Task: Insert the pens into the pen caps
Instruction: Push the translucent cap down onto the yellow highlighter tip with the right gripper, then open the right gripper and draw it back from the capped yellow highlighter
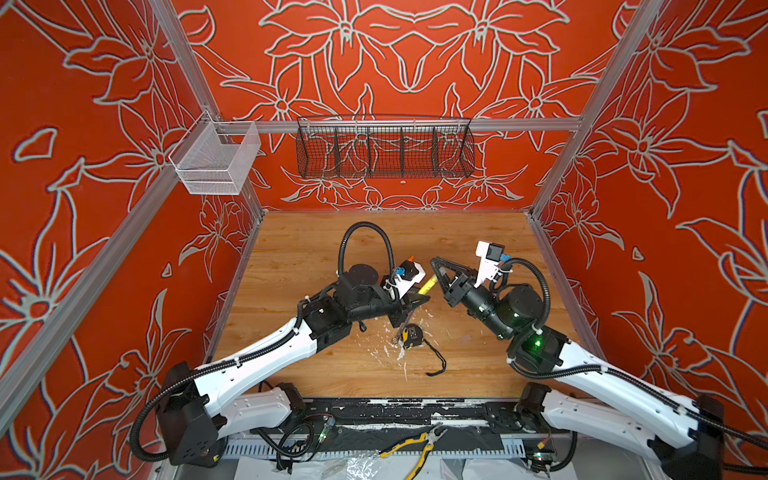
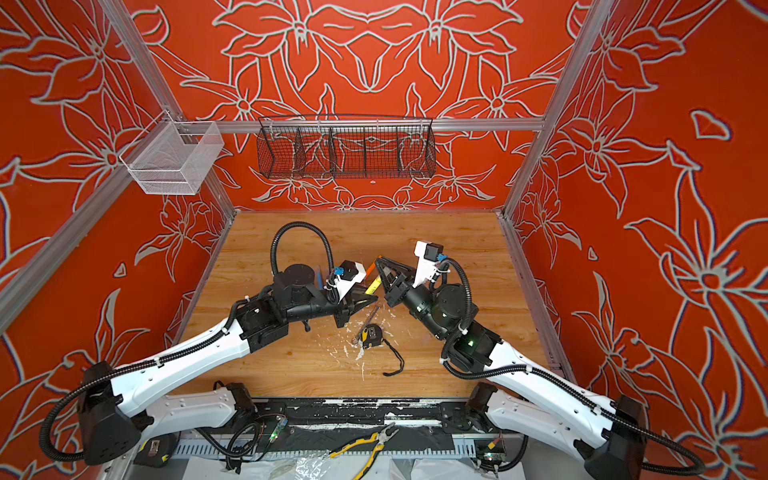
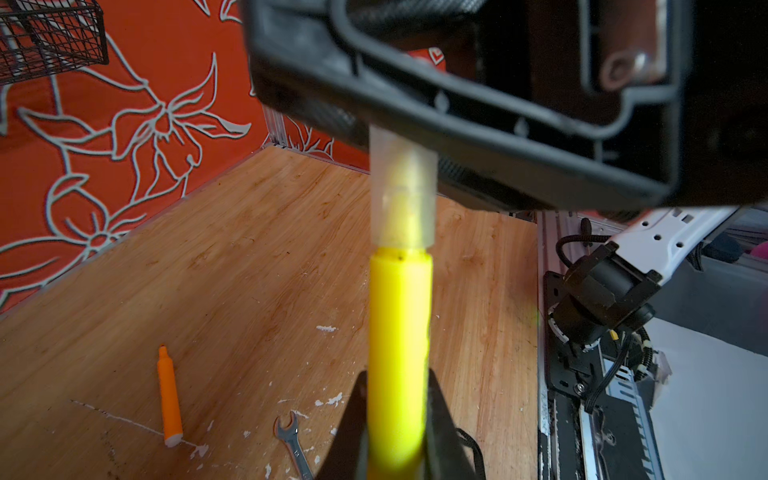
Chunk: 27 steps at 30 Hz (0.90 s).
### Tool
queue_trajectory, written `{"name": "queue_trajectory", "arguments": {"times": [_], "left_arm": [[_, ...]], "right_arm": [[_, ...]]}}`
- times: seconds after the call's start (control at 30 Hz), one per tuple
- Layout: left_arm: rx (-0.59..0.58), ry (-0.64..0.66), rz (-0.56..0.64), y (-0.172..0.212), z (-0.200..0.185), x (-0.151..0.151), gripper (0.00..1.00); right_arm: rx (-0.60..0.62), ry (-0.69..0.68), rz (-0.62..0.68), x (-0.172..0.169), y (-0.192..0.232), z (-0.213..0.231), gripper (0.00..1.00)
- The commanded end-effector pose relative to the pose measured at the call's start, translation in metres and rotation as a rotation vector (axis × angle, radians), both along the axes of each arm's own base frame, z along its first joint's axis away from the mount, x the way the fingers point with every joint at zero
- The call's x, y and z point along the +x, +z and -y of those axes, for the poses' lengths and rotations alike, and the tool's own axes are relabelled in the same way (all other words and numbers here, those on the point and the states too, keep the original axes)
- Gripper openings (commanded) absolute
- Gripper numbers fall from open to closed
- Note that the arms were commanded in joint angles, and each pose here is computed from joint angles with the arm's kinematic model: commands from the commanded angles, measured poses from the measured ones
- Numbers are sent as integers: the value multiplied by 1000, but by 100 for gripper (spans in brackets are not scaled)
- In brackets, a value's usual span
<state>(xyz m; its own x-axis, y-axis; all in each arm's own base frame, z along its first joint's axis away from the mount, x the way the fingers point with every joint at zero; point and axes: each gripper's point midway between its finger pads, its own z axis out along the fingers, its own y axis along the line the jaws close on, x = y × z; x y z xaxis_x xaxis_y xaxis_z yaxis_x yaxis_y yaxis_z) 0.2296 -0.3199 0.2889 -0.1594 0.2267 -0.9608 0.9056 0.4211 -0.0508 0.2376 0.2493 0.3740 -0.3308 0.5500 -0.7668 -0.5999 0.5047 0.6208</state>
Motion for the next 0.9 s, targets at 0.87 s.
{"name": "queue_trajectory", "arguments": {"times": [0.87], "left_arm": [[-245, 354, 244, 169, -8, 93, 0]], "right_arm": [[-48, 151, -133, -5, -72, -35, 0]]}}
